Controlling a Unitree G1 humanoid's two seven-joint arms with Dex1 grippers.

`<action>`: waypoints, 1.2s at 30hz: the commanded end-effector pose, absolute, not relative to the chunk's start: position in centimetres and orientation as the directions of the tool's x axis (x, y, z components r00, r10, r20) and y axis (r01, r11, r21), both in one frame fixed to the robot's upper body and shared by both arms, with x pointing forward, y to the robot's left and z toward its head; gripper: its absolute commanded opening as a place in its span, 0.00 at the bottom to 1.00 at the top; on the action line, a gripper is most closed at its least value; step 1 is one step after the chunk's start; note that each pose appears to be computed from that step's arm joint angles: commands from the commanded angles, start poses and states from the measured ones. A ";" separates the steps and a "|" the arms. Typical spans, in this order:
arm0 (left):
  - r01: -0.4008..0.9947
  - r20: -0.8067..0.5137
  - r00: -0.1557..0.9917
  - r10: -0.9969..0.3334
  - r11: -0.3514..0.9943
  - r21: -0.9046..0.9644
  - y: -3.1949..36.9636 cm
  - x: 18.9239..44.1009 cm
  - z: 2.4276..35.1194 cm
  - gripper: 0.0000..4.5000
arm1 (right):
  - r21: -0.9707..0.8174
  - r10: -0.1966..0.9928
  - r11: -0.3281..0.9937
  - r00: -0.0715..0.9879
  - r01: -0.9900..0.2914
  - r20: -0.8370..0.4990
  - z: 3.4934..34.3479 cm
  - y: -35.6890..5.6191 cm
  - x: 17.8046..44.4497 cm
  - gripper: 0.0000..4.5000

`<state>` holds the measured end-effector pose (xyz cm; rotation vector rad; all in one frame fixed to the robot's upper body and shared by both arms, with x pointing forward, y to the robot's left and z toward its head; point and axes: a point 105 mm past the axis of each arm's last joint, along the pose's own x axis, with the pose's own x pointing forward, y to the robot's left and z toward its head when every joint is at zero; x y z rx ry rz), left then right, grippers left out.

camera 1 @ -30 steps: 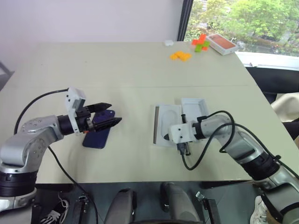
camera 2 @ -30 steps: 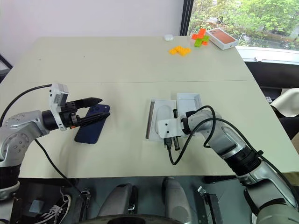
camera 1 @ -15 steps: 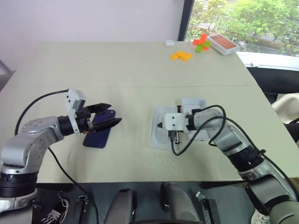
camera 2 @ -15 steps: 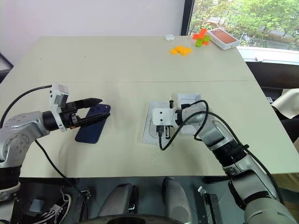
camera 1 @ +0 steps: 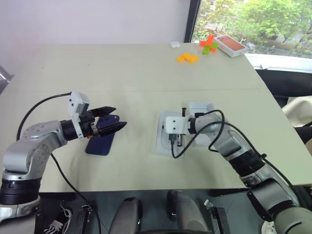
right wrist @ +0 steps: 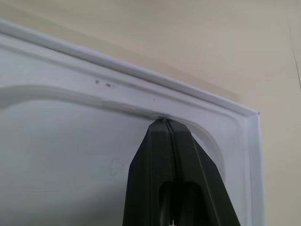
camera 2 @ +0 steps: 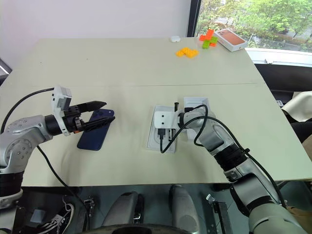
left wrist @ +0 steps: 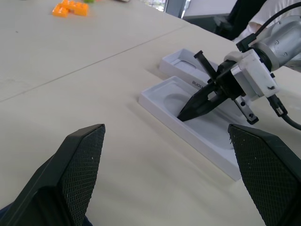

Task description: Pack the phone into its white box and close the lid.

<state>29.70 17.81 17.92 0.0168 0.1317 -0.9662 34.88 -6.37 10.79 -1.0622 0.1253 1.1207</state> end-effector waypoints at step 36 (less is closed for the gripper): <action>0.638 -0.202 0.734 -0.648 0.760 -0.124 25.7 32.1 17.8 0.99 | -0.552 0.841 0.282 0.479 -0.784 -0.252 17.1 1.9 35.9 0.01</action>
